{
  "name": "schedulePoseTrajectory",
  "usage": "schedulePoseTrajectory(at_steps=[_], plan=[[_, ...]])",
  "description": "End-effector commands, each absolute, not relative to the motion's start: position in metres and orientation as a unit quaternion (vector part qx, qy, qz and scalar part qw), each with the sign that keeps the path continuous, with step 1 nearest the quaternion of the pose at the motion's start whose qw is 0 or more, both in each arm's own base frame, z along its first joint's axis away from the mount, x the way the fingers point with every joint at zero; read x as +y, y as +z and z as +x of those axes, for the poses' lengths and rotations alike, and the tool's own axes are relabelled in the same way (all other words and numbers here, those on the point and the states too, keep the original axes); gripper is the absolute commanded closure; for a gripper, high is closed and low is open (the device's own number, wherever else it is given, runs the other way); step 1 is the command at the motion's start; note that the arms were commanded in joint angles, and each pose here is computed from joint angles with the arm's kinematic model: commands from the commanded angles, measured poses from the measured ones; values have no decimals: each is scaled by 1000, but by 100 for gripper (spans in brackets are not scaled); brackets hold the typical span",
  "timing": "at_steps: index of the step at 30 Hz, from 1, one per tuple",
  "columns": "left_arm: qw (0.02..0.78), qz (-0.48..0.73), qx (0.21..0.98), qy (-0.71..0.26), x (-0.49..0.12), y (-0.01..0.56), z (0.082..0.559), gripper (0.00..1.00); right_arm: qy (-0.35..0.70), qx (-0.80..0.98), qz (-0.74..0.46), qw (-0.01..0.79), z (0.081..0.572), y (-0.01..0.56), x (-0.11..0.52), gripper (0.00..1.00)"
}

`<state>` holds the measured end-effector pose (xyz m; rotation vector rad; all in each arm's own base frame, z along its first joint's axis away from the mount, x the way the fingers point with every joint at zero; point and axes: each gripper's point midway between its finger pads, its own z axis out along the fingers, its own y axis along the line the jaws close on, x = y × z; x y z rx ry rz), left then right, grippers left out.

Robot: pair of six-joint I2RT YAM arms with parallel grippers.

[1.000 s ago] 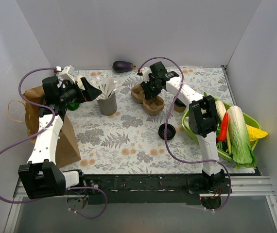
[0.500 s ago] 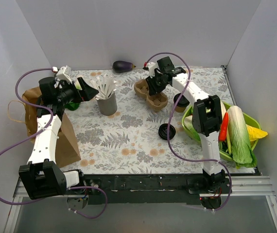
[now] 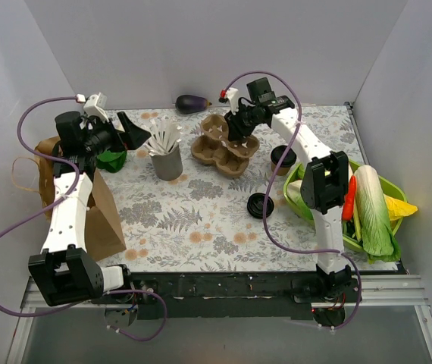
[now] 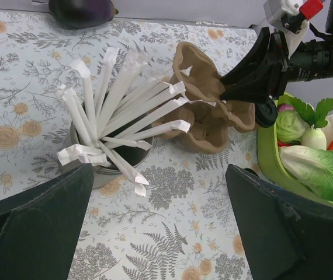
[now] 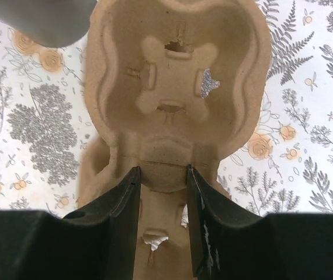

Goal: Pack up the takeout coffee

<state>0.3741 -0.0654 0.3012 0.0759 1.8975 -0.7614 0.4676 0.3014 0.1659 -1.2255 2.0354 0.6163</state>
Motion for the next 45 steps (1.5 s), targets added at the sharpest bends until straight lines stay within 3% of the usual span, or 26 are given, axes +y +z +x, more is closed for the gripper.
schedulePoseTrajectory(at_steps=[1,2,5,11,21,26,29,45], plan=[[534,42,785,-311,-59,316,381,2,265,744,-486,374,461,206,301,99],[536,42,784,-311,-59,318,382,2,288,742,-471,380,466,212,295,99],[540,45,781,-310,-58,323,383,2,156,745,-507,404,490,199,287,99],[547,55,778,-304,-58,331,380,2,209,724,-505,421,480,219,293,99],[563,66,774,-282,-52,339,387,2,350,646,-588,339,356,237,310,99],[566,68,768,-293,-55,342,391,2,364,626,-636,266,291,199,316,99],[563,66,767,-300,-56,344,391,2,344,617,-657,263,280,184,317,99],[568,81,771,-277,-56,349,372,2,244,654,-667,262,344,115,321,99]])
